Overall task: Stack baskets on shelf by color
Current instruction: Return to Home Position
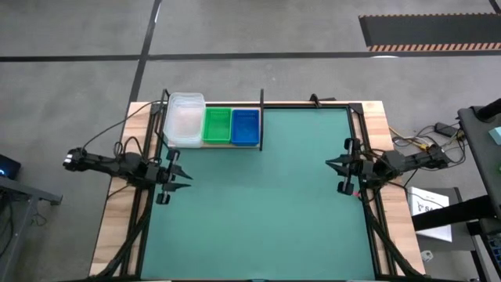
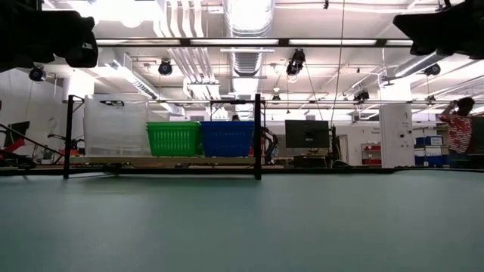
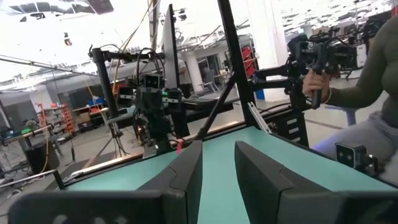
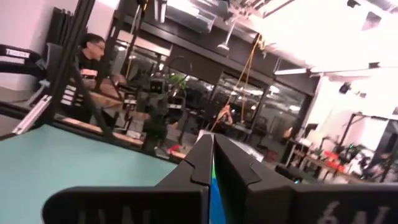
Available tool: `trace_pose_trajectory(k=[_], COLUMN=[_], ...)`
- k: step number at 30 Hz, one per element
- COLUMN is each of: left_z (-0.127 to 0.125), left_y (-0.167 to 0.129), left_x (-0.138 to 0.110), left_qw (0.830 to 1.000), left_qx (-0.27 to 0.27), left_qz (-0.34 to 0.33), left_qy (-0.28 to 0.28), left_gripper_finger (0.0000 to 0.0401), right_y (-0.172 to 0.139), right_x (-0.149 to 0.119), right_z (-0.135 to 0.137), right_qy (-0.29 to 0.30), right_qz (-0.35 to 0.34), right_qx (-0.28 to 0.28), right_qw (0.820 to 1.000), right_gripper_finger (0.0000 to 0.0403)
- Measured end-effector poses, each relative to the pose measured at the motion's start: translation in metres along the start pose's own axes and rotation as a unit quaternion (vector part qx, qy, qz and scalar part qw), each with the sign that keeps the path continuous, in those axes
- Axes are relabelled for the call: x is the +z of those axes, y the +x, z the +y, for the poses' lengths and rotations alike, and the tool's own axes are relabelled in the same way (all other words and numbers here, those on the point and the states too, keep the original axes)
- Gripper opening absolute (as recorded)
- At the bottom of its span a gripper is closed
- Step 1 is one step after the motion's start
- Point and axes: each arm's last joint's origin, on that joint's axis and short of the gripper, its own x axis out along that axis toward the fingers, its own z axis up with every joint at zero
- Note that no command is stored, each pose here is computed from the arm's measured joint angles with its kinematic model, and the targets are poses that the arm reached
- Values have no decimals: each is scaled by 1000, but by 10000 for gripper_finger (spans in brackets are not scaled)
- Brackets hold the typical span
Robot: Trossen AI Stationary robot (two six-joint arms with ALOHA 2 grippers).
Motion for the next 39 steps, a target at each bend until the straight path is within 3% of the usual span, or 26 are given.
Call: trace_pose_trajectory(k=[5, 10, 39], left_z=[0, 0, 0], left_y=[0, 0, 0], left_x=[0, 0, 0], left_qw=[1000, 1000, 1000], left_qx=[0, 1, 0], left_qz=[1, -3, -2], left_qy=[0, 0, 0], left_gripper_finger=[79, 79, 79], right_y=[0, 1, 2], right_x=[-3, -5, -6], right_z=[2, 3, 4], right_qy=[77, 111, 111], right_qz=[17, 27, 33], right_qx=[7, 10, 13], right_qw=[997, 993, 993], right_gripper_finger=[9, 9, 9])
